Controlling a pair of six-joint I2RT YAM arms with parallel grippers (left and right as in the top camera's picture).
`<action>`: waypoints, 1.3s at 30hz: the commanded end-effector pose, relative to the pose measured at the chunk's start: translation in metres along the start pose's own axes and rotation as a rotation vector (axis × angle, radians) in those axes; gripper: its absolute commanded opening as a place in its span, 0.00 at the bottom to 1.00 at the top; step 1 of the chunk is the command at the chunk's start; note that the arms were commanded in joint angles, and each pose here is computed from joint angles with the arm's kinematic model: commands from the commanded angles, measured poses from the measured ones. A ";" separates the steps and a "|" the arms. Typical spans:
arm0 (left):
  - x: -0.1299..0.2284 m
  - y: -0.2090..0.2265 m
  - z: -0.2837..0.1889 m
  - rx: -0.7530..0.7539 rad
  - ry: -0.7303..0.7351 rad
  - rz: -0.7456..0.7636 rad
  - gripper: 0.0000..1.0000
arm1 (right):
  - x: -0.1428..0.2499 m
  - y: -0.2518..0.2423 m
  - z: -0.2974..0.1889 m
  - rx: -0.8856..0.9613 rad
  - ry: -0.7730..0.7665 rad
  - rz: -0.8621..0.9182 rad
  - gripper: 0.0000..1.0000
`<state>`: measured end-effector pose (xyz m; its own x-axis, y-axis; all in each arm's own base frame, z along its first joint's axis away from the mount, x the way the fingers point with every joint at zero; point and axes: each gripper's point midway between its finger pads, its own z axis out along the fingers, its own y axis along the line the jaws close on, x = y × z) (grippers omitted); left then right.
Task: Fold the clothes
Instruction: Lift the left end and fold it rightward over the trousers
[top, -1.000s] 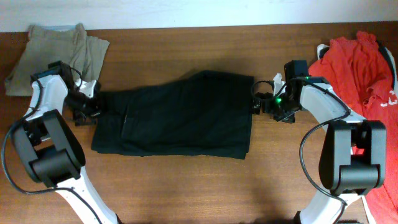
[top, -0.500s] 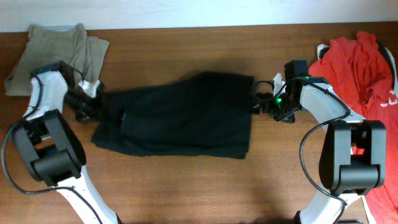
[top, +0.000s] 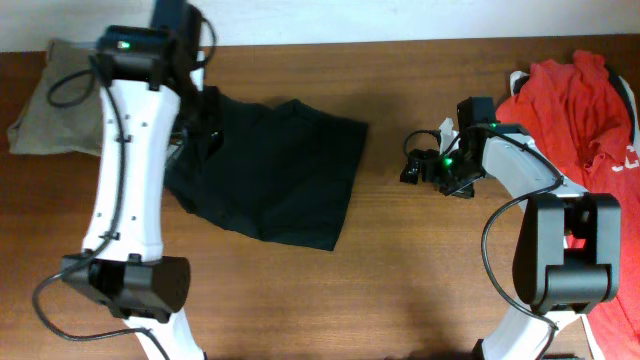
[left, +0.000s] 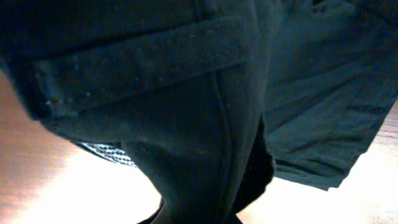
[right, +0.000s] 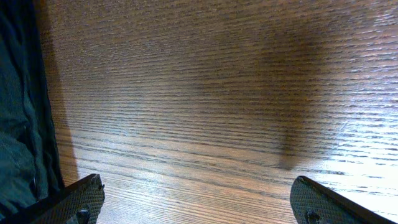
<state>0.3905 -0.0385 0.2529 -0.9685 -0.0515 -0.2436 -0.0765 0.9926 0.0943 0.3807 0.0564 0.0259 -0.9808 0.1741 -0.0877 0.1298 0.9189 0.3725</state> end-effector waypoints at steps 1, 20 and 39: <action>-0.006 -0.028 -0.009 -0.020 -0.070 0.019 0.00 | 0.000 0.000 0.000 0.008 -0.001 -0.017 0.99; 0.048 -0.263 0.123 0.204 0.113 0.453 0.11 | 0.000 0.000 0.000 0.009 -0.001 -0.016 0.99; -0.007 -0.124 0.187 0.486 0.318 0.338 0.99 | 0.000 0.000 0.000 0.008 -0.001 -0.017 0.99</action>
<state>0.4551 -0.1311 0.0902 -0.9758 0.2186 -0.0027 0.2119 0.9423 -0.2593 0.3807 0.0564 0.0259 -0.9811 0.1723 -0.0884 0.1279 0.9192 0.3724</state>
